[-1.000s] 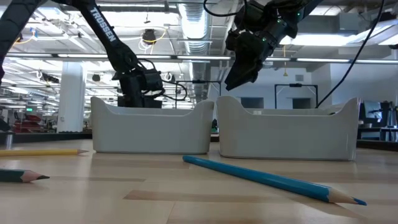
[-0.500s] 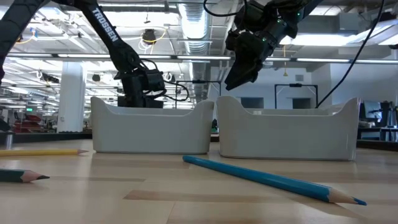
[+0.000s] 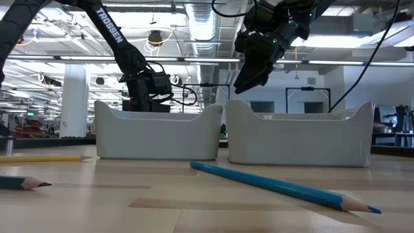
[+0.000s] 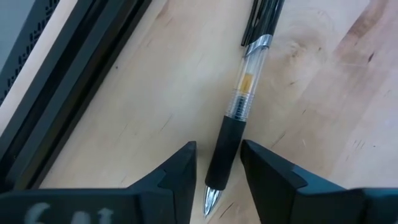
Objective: Sort pens & pencils
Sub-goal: Put the black pen into the right gray bin
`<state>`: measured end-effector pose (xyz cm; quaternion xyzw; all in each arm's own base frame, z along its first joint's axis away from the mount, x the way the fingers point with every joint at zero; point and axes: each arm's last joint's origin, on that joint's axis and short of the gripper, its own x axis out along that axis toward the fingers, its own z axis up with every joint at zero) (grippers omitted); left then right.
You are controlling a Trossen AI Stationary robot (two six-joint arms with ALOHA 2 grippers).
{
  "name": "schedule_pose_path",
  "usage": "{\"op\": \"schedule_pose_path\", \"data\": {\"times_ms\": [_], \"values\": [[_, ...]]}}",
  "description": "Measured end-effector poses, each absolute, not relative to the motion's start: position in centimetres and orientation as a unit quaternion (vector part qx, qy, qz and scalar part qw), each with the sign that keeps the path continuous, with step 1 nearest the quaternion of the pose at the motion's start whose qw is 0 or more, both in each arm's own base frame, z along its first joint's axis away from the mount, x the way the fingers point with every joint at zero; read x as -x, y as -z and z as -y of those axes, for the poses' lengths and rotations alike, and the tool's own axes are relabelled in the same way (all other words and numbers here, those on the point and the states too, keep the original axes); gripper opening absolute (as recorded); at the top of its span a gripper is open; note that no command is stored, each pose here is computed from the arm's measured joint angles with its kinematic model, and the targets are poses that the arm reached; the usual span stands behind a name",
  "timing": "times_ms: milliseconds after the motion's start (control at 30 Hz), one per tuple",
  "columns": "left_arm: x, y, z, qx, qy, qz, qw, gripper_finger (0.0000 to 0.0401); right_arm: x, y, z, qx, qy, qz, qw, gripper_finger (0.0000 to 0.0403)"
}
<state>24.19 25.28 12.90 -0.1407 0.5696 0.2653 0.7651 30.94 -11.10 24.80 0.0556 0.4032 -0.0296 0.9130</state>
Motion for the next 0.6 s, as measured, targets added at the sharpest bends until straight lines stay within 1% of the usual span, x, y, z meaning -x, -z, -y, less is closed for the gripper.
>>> {"op": "schedule_pose_path", "data": {"times_ms": [267,367,467,600], "values": [[-24.21,-12.9,-25.2,0.133,-0.253,-0.573,0.768,0.0047,-30.94,-24.8,11.1,-0.056,0.03,-0.403,0.913,0.026],[-24.2,-12.9,-25.2,0.124,-0.246,-0.577,0.769,0.0028,-30.94,-24.8,11.1,-0.056,0.03,-0.403,0.913,0.026],[-24.2,-12.9,-25.19,0.12,-0.243,-0.578,0.769,0.0023,-30.94,-24.79,11.1,-0.056,0.03,-0.403,0.913,0.026],[-24.19,-12.89,-25.19,0.119,-0.243,-0.579,0.769,0.0033,-30.94,-24.8,11.1,-0.056,0.03,-0.403,0.913,0.026]]}}
